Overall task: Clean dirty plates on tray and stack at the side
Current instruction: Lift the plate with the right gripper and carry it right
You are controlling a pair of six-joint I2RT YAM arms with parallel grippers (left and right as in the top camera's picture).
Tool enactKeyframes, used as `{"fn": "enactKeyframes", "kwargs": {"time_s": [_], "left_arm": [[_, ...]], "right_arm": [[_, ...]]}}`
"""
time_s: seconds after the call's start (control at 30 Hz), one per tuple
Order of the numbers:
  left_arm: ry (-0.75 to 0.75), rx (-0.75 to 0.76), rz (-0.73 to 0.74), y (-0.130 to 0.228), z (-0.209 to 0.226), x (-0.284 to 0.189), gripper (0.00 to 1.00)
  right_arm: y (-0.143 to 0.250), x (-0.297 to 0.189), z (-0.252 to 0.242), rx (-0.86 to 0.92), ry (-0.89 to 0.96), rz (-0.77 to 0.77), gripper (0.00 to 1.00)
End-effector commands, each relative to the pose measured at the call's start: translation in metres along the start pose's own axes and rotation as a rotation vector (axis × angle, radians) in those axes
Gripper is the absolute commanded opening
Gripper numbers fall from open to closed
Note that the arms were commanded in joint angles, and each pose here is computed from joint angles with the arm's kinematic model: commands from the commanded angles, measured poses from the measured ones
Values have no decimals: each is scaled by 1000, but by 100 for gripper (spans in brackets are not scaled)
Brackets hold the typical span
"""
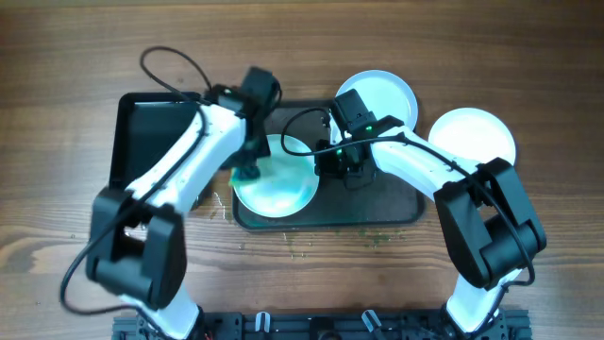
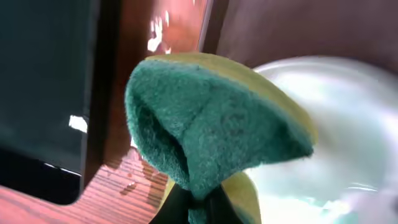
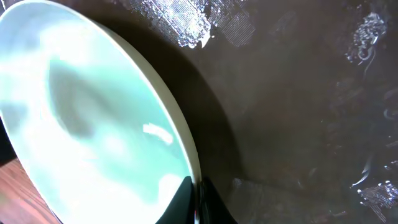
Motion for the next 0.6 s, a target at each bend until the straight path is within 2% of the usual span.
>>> {"fn": "enactKeyframes", "kwargs": {"time_s": [0.0, 0.1, 0.3, 0.47, 0.53, 0.57], "left_arm": [[44, -71, -167, -16, 14, -52, 4], [52, -112, -192, -22, 25, -56, 4], [51, -149, -204, -29, 35, -55, 4], [58, -153, -218, -32, 34, -55, 4], [58, -153, -218, -32, 34, -55, 4], [58, -153, -218, -32, 34, -55, 4]], "right_arm": [[-11, -6, -6, 14, 92, -74, 4], [-20, -35, -2, -31, 212, -221, 4], [-11, -98, 19, -182, 440, -547, 4], [8, -143, 47, -367, 637, -829, 4], [26, -168, 67, -493, 796, -1006, 4], [31, -171, 71, -527, 827, -1027, 4]]}}
Point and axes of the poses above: each gripper's point midway between its finger pads, its own x axis out along the fingers, its own z axis along the line the jaws close on, y = z × x, the point moved 5 cm from there along -x, back along the fingers, and after that the axes turned 9 degrees about x, right-handed, at the moved point
